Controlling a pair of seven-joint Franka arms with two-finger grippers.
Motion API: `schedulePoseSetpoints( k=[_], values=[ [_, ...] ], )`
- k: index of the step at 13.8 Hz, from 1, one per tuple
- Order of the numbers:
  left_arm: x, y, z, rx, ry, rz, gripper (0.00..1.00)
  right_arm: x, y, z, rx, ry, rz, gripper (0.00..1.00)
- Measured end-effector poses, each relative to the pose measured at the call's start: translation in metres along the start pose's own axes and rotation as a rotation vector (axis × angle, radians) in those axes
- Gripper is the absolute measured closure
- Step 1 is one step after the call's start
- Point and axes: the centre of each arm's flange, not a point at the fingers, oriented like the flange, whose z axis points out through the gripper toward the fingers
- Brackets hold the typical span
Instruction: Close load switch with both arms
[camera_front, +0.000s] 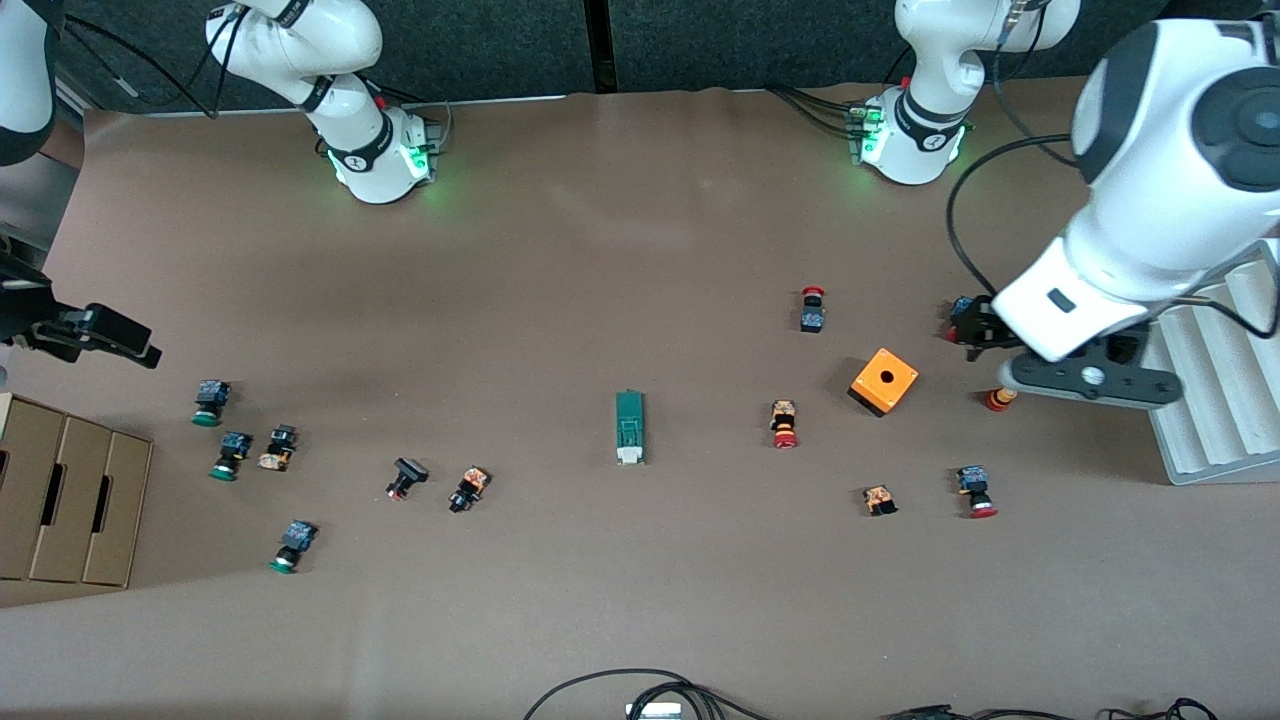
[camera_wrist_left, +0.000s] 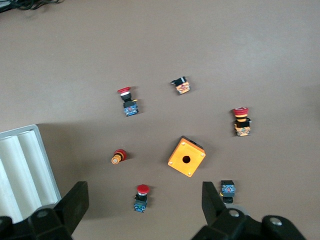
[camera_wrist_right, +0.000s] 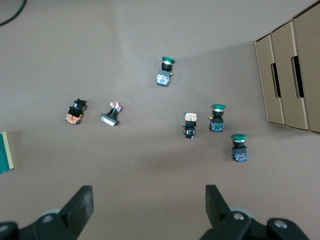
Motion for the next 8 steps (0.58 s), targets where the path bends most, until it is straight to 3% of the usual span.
schedulePoseSetpoints(
  k=[4, 8],
  values=[
    [-0.011, -0.056, -0.001, -0.135, -0.008, -0.113, 0.00, -0.002, -0.004, 0.007, -0.002, -0.035, -0.015, 0.00],
    [-0.048, -0.062, -0.003, -0.121, 0.003, -0.137, 0.00, 0.003, -0.013, 0.025, -0.007, -0.082, -0.029, 0.00]
  ],
)
